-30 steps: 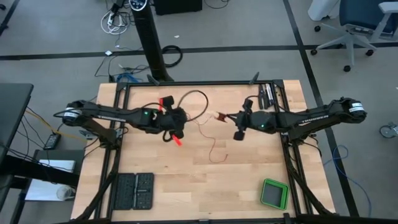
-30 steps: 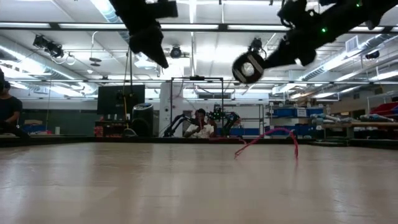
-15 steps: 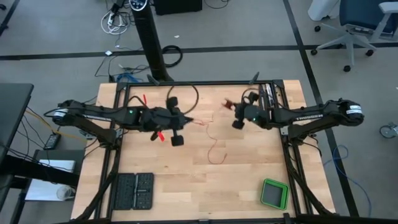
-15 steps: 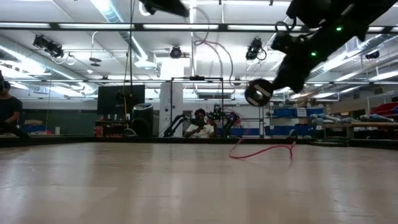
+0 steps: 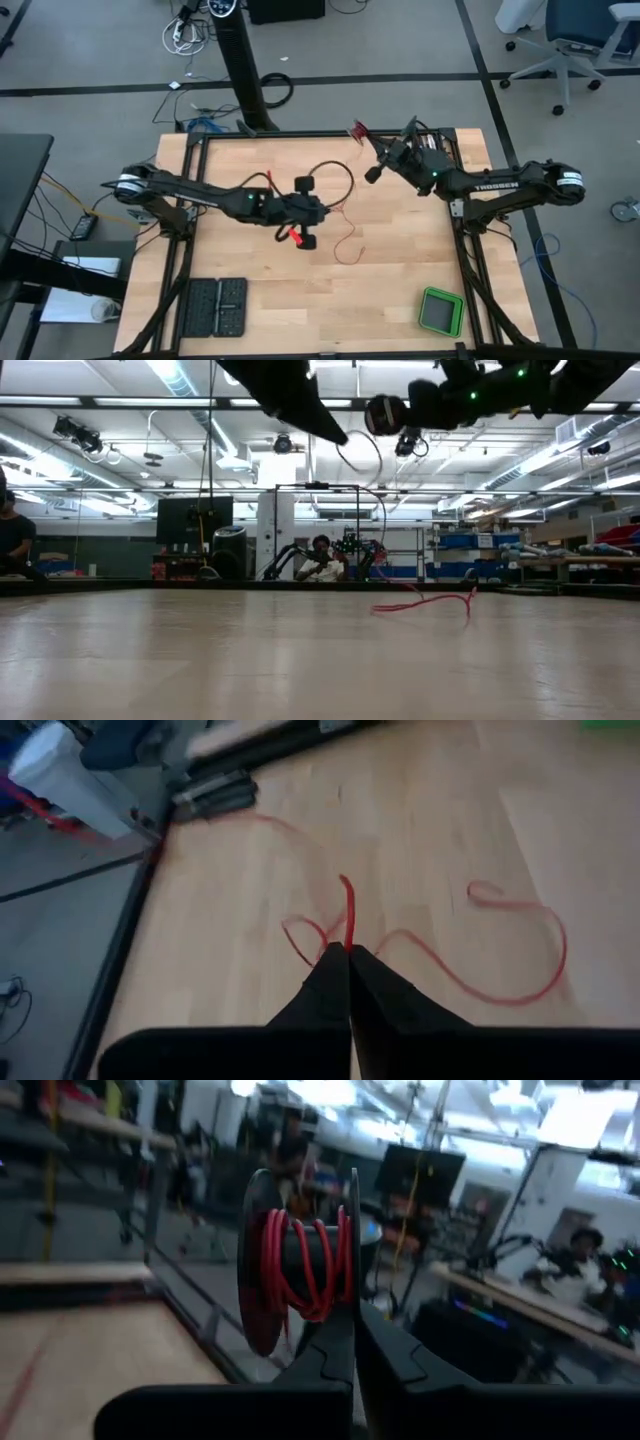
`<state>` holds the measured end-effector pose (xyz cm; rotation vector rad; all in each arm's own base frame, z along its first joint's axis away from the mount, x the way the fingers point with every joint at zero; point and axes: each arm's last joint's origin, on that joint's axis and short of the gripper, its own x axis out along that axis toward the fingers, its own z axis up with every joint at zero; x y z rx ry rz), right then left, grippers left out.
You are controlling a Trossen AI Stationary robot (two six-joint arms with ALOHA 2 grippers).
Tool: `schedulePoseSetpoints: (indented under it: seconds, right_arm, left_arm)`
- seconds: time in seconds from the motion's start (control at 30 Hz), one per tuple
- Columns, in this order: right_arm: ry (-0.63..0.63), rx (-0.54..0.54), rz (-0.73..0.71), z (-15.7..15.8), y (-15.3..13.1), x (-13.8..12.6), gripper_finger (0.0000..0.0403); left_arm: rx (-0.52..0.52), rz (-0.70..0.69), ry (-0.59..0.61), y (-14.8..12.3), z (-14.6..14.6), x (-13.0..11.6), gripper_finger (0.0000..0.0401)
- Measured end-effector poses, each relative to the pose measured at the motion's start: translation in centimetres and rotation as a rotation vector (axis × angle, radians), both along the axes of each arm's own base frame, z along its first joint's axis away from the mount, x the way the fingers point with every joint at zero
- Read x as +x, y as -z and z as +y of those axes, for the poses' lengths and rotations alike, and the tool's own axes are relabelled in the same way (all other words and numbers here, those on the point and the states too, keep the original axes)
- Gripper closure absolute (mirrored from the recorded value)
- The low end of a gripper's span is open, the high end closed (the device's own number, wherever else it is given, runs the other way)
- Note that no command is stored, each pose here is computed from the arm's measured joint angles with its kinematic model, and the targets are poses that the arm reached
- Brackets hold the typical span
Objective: Coil cords
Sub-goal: Uncoil the red wire cable from the black spool
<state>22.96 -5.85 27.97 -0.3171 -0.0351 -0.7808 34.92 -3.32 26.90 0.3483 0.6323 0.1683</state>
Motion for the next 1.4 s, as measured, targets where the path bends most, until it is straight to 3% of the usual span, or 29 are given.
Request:
schedulePoseSetpoints:
  seconds: [0.23,0.5,0.7,0.8,1.07,1.17,1.4]
  right_arm:
    - [-0.198,-0.021,-0.016,2.9,-0.4,0.4,0.0403]
    - [-0.387,0.076,0.21,7.0,1.3,-0.4,0.0403]
    - [-0.432,0.165,0.463,8.2,3.9,-1.4,0.0403]
    - [-0.393,0.23,0.595,8.0,5.3,-2.0,0.0403]
    - [-0.129,0.306,0.856,5.7,7.9,-3.6,0.0403]
    - [-0.059,0.326,0.875,4.7,8.2,-3.7,0.0403]
    - [0.248,0.324,0.802,1.5,8.2,-3.9,0.0403]
  left_arm:
    - [0.018,0.112,-0.072,2.1,0.8,0.3,0.0401]
    - [0.113,0.279,-0.279,2.1,2.2,-2.3,0.0401]
    - [0.162,0.25,-0.351,-0.1,3.0,-4.1,0.0401]
    - [0.168,0.197,-0.357,-1.7,3.2,-5.1,0.0401]
    - [0.133,0.022,-0.339,-6.3,2.8,-8.5,0.0401]
    - [0.118,-0.036,-0.325,-7.6,2.5,-9.7,0.0401]
    - [0.059,-0.094,-0.233,-8.8,1.5,-10.8,0.0401]
